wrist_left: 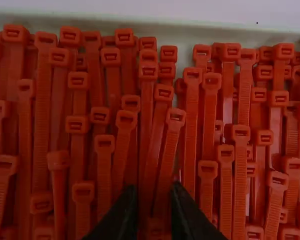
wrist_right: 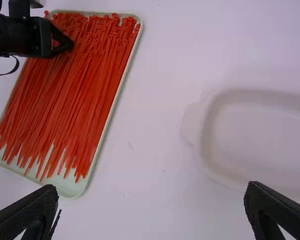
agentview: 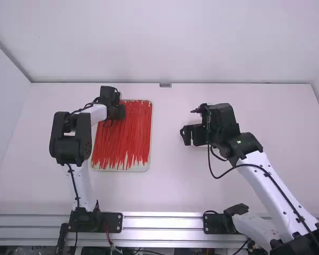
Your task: Fasten the cable tie
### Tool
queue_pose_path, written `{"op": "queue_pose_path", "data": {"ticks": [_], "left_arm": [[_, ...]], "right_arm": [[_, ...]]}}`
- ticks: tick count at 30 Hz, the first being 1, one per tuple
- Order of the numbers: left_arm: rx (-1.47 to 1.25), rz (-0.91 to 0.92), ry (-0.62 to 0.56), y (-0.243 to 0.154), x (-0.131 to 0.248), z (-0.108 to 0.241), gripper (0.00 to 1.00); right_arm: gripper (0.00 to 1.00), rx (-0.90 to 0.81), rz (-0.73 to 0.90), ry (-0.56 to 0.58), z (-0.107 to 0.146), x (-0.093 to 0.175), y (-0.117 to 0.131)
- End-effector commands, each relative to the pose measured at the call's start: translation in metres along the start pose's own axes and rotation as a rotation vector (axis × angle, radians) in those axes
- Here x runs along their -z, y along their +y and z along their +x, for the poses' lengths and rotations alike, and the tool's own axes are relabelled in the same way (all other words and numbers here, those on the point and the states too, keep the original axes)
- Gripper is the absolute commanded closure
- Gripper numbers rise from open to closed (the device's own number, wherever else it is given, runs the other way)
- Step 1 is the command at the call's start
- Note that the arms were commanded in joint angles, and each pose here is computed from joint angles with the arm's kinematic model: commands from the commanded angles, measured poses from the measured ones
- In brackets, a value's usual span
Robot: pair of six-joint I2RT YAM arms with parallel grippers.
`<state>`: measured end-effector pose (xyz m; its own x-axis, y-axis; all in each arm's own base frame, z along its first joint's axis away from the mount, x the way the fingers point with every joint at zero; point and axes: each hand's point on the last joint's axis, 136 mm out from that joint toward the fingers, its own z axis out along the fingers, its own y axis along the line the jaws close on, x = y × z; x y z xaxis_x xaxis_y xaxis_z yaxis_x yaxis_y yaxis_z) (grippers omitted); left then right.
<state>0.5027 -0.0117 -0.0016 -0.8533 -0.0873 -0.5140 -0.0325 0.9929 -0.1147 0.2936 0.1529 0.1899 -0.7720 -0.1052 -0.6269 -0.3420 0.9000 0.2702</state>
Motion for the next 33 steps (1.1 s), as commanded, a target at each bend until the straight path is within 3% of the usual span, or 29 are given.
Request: {"op": "queue_pose_path", "data": {"ticks": [1,26,33], "left_arm": [[-0.002,0.001,0.035,-0.001,-0.006,0.013,0.84],[0.003,-0.002,0.061,0.000,-0.005,0.019,0.93],[0.009,0.000,0.040,0.000,-0.002,0.006,0.93]], "right_arm": [[0.01,0.002,-0.008,-0.024,-0.012,0.005,0.004],[0.01,0.001,-0.008,-0.024,-0.012,0.005,0.004],[0.01,0.001,-0.008,-0.024,-0.012,0.005,0.004]]}}
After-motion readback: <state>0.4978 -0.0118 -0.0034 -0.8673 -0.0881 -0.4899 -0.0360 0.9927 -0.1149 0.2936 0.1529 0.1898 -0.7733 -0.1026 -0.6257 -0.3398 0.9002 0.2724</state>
